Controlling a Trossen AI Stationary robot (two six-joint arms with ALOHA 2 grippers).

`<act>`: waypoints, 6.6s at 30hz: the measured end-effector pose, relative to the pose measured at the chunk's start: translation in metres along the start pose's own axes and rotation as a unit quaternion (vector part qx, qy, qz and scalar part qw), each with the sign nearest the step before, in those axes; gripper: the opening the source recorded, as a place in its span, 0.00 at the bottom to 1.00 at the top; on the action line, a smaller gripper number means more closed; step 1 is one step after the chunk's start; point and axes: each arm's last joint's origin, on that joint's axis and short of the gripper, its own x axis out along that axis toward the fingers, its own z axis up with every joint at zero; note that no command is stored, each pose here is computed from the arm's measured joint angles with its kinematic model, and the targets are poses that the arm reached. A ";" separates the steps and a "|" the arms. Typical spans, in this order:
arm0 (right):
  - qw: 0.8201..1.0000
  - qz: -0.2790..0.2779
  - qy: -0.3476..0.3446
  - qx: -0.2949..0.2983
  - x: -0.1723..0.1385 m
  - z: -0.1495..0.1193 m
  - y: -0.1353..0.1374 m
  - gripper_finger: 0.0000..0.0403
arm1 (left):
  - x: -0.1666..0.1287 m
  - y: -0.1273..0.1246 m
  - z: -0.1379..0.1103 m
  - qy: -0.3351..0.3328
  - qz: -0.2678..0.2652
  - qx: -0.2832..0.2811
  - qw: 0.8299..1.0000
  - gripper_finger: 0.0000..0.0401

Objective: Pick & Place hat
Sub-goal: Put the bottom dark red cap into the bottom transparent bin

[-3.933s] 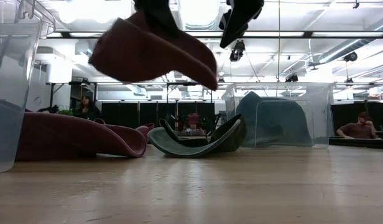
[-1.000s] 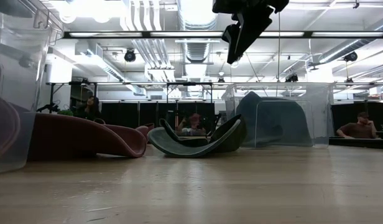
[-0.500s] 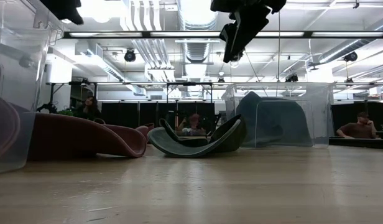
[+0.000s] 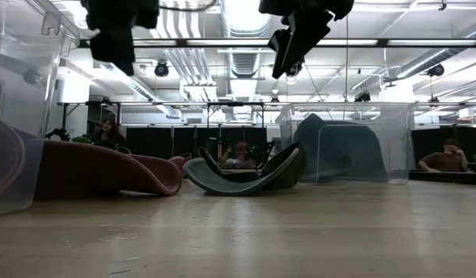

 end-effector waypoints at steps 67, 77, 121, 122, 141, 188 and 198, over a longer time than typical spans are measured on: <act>1.000 0.006 0.024 -0.012 0.017 -0.013 0.002 0.57 | 0.146 0.035 0.038 0.234 -0.013 0.106 0.966 0.02; 1.000 0.005 0.023 -0.012 0.017 -0.013 0.002 0.57 | 0.090 0.023 0.055 0.224 0.032 0.118 0.967 0.02; 0.998 0.013 0.053 -0.018 0.017 -0.018 0.004 0.57 | -0.051 -0.019 0.090 0.154 -0.120 -0.022 0.981 0.02; 0.998 0.014 0.057 -0.018 0.017 -0.019 0.004 0.57 | -0.051 -0.019 0.090 0.154 -0.120 -0.024 0.980 0.02; 0.998 0.014 0.058 -0.018 0.017 -0.019 0.004 0.57 | -0.054 -0.031 0.094 0.178 -0.289 -0.045 0.940 0.02; 0.997 0.018 0.072 -0.019 0.026 -0.027 0.005 0.57 | 0.010 -0.123 -0.034 0.359 0.022 -0.003 0.933 0.02; 0.997 0.018 0.071 -0.021 0.026 -0.027 0.005 0.57 | 0.011 -0.122 -0.036 0.353 0.030 0.018 0.935 0.02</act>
